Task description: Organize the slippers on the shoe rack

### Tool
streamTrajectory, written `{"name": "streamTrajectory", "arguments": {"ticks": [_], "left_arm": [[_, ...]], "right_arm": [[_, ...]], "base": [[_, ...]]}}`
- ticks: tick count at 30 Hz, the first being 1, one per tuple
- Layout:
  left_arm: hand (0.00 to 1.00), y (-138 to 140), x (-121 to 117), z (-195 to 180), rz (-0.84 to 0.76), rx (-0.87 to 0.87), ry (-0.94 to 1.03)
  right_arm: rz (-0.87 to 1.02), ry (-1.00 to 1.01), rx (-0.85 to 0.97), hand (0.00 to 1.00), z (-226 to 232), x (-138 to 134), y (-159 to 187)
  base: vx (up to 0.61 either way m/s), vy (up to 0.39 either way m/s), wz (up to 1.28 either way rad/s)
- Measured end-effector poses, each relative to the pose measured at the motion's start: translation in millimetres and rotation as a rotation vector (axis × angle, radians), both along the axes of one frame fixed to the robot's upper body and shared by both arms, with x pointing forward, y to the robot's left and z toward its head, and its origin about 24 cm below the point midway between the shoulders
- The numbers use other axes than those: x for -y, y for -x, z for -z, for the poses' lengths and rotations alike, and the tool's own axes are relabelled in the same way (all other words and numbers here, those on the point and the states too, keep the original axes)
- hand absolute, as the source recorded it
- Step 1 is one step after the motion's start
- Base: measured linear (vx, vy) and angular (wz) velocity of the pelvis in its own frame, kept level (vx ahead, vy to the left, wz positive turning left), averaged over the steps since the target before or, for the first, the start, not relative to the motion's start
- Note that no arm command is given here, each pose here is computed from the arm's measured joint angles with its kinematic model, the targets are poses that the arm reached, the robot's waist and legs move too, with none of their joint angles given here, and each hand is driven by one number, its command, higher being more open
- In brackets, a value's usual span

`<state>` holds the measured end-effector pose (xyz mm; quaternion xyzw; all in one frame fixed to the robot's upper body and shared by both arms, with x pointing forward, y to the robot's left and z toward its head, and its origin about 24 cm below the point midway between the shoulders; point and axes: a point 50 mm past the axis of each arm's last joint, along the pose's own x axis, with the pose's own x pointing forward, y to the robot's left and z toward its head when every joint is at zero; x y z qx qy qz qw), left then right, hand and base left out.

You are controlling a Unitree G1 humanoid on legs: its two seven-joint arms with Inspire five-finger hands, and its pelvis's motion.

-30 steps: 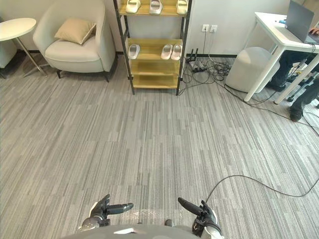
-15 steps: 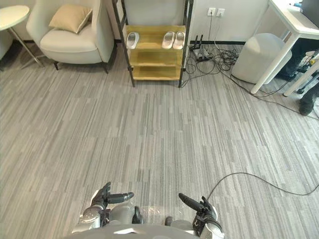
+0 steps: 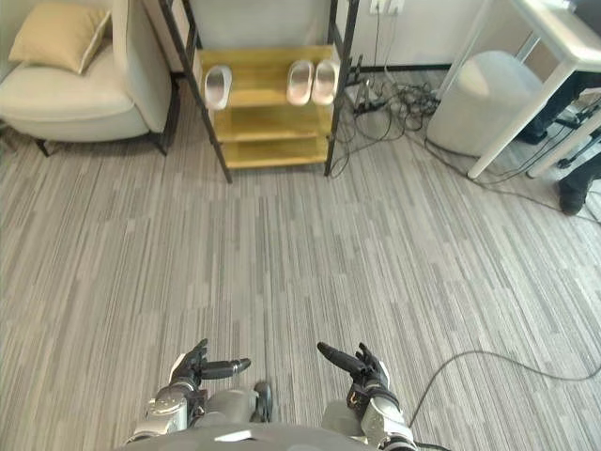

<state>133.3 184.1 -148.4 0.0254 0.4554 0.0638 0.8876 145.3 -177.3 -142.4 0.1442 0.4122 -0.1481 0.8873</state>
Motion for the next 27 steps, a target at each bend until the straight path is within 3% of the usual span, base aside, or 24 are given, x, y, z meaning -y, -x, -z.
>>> {"name": "streamTrajectory", "arguments": {"ticks": [6, 12, 17, 23, 27], "left_arm": [[1.00, -2, 9, 0, 0.020, 0.002, 0.015], [1.00, -2, 21, 3, 0.008, -0.009, 0.052], [1.00, -21, 22, -12, -0.060, 0.125, 0.099], [1.00, -32, 32, -20, -0.019, 0.191, 0.119], [1.00, -35, 22, -18, 0.005, 0.165, 0.084]], "right_arm": [[-0.003, 0.016, 0.016, 1.00, -2, 4, -2], [0.037, 0.035, -0.015, 1.00, -1, 18, -2], [0.057, 0.028, -0.031, 1.00, 2, 15, 13], [0.064, 0.002, -0.054, 1.00, 6, 8, 14], [0.024, -0.033, -0.080, 1.00, 9, -8, 14]], "base": [[0.51, -0.206, 0.80], [0.47, -0.260, 0.07], [0.39, -0.120, 0.03], [0.46, 0.118, -0.28], [0.49, 0.186, 0.01]]}}
